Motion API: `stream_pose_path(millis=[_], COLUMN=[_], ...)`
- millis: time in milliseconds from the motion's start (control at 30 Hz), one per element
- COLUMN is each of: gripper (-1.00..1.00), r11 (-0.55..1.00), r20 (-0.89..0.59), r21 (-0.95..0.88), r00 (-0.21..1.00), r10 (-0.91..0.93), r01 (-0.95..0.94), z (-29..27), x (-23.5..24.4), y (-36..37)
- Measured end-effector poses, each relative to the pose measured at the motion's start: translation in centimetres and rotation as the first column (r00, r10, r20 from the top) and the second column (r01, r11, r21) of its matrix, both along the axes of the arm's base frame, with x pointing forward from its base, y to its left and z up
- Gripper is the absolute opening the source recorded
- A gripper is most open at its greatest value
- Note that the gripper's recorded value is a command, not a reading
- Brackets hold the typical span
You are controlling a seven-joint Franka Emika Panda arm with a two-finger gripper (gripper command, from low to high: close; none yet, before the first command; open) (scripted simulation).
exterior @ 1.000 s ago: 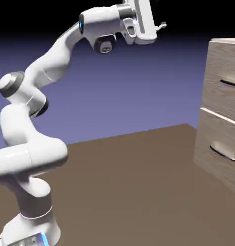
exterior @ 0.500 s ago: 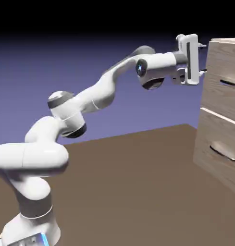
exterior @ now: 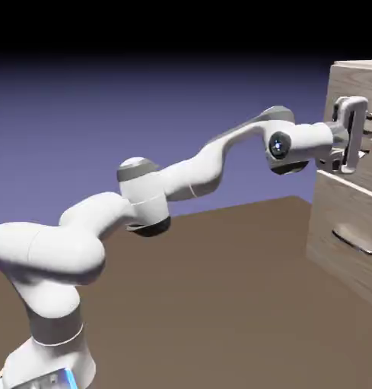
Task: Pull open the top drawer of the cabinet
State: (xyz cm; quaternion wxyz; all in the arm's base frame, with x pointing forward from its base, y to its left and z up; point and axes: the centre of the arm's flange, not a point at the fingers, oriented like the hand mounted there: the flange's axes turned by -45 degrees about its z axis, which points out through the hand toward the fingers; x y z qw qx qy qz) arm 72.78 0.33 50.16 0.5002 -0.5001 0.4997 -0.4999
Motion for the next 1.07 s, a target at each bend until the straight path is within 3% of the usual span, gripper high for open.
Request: stream_pose_path(millis=[467, 933, 967, 1067], gripper=[-1.00, -1.00, 1.00, 1.00], r11=[1.000, 1.000, 1.000, 1.000], r20=[0.002, 0.003, 0.003, 0.000], r21=[0.000, 0.000, 0.000, -0.001], r00=[1.000, 1.000, 1.000, 1.000], r10=[0.001, 0.001, 0.001, 0.000], r01=[-0.001, -0.001, -0.001, 0.000], z=[0.0, 0.0, 0.0, 0.1], x=[-10.9, -25.5, -26.5, -27.7], y=[0.0, 0.0, 0.0, 0.0])
